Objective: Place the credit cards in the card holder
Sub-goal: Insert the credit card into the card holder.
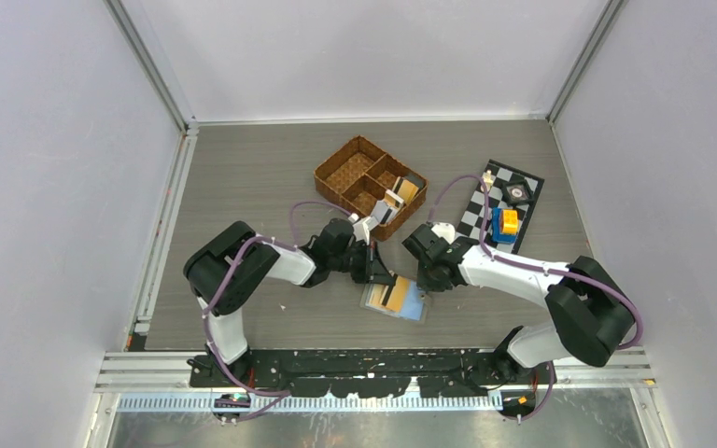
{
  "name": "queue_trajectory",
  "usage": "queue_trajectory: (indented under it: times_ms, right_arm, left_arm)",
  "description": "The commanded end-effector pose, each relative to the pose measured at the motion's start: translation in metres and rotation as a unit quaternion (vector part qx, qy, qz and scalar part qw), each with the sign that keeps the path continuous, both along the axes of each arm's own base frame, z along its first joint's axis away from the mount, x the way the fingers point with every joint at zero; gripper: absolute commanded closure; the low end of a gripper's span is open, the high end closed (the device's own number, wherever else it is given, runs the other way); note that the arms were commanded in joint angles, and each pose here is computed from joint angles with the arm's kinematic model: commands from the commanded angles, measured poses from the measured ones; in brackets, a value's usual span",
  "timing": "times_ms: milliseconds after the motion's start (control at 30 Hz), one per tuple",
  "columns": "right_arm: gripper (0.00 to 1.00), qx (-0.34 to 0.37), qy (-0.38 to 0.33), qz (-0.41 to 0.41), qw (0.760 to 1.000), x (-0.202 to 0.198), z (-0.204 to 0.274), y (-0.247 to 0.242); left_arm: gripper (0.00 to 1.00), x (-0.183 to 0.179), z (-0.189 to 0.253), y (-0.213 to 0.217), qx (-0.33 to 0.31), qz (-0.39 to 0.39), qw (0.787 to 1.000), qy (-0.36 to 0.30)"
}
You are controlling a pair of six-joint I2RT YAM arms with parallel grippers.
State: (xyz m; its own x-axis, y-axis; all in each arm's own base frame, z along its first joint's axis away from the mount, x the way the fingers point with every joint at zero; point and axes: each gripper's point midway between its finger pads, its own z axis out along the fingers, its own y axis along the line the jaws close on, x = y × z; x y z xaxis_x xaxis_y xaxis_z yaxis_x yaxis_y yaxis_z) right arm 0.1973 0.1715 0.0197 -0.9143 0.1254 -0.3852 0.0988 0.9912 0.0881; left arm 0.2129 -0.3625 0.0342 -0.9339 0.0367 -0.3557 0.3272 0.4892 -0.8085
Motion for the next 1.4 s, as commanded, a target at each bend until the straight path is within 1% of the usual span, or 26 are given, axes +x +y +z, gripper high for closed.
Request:
queue_trajectory:
  times_ms: [0, 200, 367, 700, 833, 967, 1000, 1033, 1100, 1200, 1300, 1367]
  right_arm:
    - [0.87, 0.007, -0.005, -0.006, 1.0, 0.005, 0.0, 0.01]
    - [0.88, 0.006, -0.007, -0.006, 1.0, 0.006, 0.001, 0.011]
    - [0.88, 0.009, -0.011, -0.007, 1.0, 0.007, 0.004, 0.012]
    - [0.93, 0.017, -0.021, -0.014, 1.0, 0.007, 0.008, 0.013]
    - [0.93, 0.018, -0.023, -0.015, 0.999, 0.007, 0.01, 0.012]
    - [0.93, 0.02, -0.029, -0.017, 0.999, 0.006, 0.016, 0.01]
    - [0.9, 0.021, -0.03, -0.017, 0.999, 0.006, 0.018, 0.01]
    - [0.85, 0.022, -0.031, -0.017, 0.999, 0.005, 0.02, 0.009]
    - [0.72, 0.027, -0.033, -0.016, 0.999, 0.002, 0.026, 0.009]
    - [0.57, 0.042, -0.041, -0.011, 0.998, -0.002, 0.04, 0.011]
    - [0.46, 0.064, -0.044, -0.005, 0.997, -0.009, 0.05, 0.014]
    - [0.43, 0.074, -0.043, -0.003, 0.996, -0.013, 0.053, 0.015]
  left_arm:
    - [1.0, 0.008, -0.011, 0.002, 0.013, 0.003, 1.0, -0.015]
    - [1.0, 0.0, -0.015, 0.001, 0.0, 0.011, 1.0, 0.001]
    - [1.0, -0.007, -0.018, 0.0, -0.002, 0.023, 1.0, 0.0]
    - [1.0, -0.022, -0.022, -0.009, 0.015, 0.034, 0.999, -0.014]
    - [1.0, -0.025, -0.025, -0.009, 0.025, 0.034, 0.999, -0.015]
    - [1.0, -0.021, -0.022, -0.006, 0.044, 0.033, 0.998, -0.031]
    - [0.99, -0.021, -0.021, -0.004, 0.054, 0.033, 0.997, -0.035]
    - [0.98, -0.02, -0.019, -0.003, 0.06, 0.032, 0.997, -0.041]
    - [0.99, -0.019, -0.016, 0.0, 0.073, 0.032, 0.996, -0.05]
    - [0.99, -0.021, -0.015, 0.002, 0.084, 0.029, 0.995, -0.052]
    - [0.99, -0.021, -0.014, 0.0, 0.083, 0.027, 0.995, -0.052]
    - [0.99, -0.023, -0.014, -0.002, 0.082, 0.024, 0.995, -0.05]
